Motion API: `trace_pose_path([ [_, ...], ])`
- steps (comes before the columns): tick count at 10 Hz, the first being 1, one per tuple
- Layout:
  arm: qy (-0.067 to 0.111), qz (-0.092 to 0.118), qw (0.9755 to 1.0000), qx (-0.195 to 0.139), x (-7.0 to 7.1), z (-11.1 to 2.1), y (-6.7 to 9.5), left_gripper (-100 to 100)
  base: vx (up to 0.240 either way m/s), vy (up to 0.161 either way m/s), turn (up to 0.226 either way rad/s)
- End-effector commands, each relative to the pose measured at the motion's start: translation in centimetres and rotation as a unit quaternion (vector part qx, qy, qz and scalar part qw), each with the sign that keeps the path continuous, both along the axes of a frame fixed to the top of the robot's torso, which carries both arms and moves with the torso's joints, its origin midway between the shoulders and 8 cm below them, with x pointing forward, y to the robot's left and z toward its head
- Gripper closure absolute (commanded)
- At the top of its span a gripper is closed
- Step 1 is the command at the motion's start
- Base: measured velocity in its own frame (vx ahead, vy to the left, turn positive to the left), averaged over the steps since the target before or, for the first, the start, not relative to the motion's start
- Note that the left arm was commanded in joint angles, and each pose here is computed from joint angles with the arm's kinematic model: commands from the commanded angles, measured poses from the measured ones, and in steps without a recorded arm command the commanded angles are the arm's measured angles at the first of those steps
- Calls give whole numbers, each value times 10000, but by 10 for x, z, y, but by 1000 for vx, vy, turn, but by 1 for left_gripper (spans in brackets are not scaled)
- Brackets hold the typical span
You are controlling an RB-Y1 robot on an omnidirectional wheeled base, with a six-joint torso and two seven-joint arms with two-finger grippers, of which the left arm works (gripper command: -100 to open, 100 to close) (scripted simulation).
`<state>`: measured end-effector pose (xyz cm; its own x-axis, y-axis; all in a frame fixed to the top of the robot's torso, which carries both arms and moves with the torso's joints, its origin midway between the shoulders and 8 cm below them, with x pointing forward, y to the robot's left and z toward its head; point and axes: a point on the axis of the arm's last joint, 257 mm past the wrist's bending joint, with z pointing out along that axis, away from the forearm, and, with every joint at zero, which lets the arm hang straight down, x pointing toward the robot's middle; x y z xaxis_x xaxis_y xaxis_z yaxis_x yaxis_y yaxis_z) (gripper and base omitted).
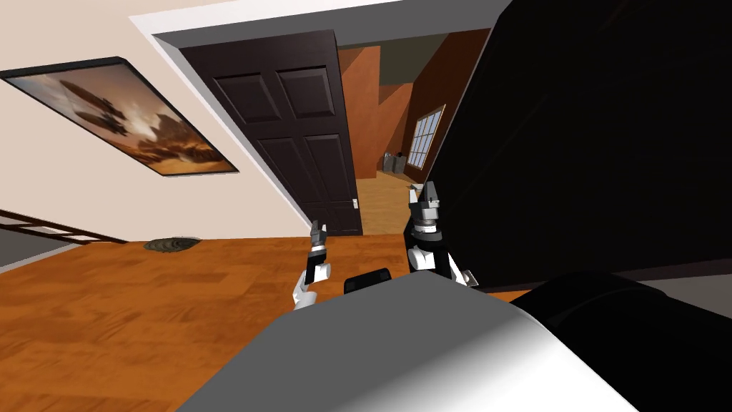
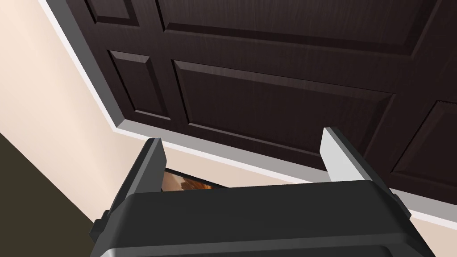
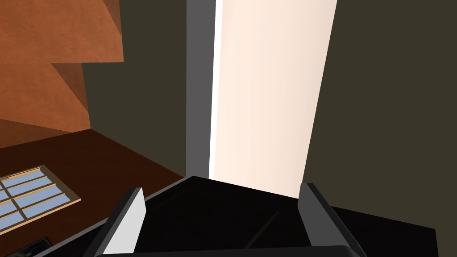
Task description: Pull the door open
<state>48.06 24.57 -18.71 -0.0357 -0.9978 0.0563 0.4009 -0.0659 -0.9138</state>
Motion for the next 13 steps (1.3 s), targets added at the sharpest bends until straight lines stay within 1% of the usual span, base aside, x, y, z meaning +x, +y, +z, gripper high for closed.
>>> trace_pose_path([
  [1, 103, -12, 9999, 25, 5, -12, -2, -100, 115, -22, -68],
  [2, 233, -14, 9997, 41, 7, -26, -3, -100, 115, -25, -57],
  [3, 245, -13, 9997, 41, 7, -27, -3, -100, 73, -21, -12],
  [6, 477, -33, 9988, 82, 13, -52, -6, -100, 79, -24, -56],
  [7, 576, -39, 9983, 98, 15, -63, -8, -100, 99, -27, -64],
  [10, 788, -60, 9968, 139, 19, -85, -12, -100, 117, -33, -53],
  [11, 812, -58, 9966, 140, 19, -87, -11, -100, 69, -15, -21],
  [12, 889, -65, 9959, 155, 20, -95, -13, -100, 55, -14, -39],
  [13, 889, -65, 9959, 155, 20, -95, -13, -100, 39, -5, -19],
])
